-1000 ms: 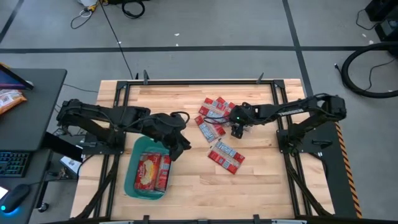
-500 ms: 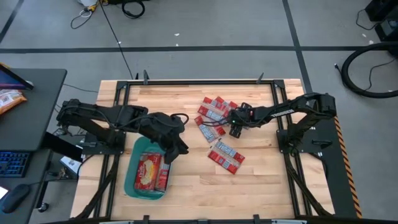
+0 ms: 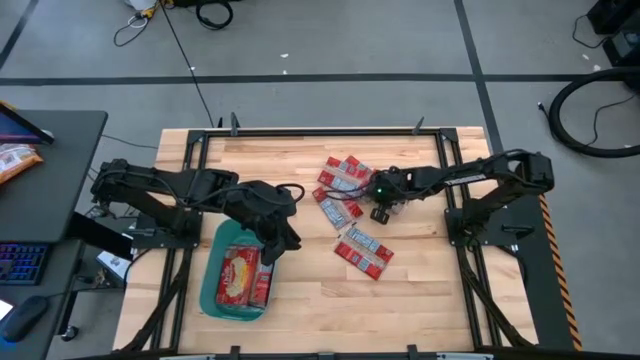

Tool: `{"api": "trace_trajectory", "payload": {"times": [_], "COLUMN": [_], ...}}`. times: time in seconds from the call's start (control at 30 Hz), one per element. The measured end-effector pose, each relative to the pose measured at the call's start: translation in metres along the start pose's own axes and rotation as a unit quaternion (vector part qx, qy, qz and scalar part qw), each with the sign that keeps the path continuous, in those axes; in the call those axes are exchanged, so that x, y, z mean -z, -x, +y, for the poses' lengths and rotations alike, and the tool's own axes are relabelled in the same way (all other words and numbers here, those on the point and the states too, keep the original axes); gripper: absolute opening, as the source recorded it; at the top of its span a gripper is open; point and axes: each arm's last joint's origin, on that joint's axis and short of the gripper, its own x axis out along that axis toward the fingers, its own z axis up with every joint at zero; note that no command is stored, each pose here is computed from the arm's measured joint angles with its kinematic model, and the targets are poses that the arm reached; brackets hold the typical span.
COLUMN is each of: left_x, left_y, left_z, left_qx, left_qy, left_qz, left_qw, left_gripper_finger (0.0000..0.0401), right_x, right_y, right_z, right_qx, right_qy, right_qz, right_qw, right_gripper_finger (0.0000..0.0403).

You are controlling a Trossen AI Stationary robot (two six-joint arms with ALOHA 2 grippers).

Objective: Sort popcorn bags into baskets
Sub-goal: Put the red popcorn bag into the green bin

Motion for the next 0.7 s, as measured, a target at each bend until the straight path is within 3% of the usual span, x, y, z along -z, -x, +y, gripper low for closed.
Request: {"api": "trace_trajectory", "payload": {"times": [0.17, 0.3, 0.5, 0.7], "left_x": [0.000, 0.008, 0.015, 0.010], "left_y": [-0.001, -0.008, -0.017, -0.039], "left_z": [0.002, 0.010, 0.022, 0.029], "left_qx": [-0.022, -0.079, -0.145, -0.150], "left_qy": [-0.034, -0.071, -0.088, -0.083], "left_qz": [-0.012, -0.007, -0.015, -0.029], "left_qw": [0.999, 0.994, 0.985, 0.985], "left_gripper_finger": [0.0116, 0.0116, 0.0128, 0.0194], "right_x": [-0.012, -0.020, -0.026, -0.031], "right_y": [0.029, 0.056, 0.090, 0.110], "right_z": [0.002, 0.003, 0.005, 0.007], "right_qx": [-0.039, -0.120, -0.269, -0.365], "right_qy": [-0.001, -0.002, 0.003, -0.005], "right_qz": [-0.045, -0.091, -0.155, -0.199], "right_qw": [0.998, 0.989, 0.951, 0.909], "right_gripper_finger": [0.0006, 0.0007, 0.0004, 0.0005]}}
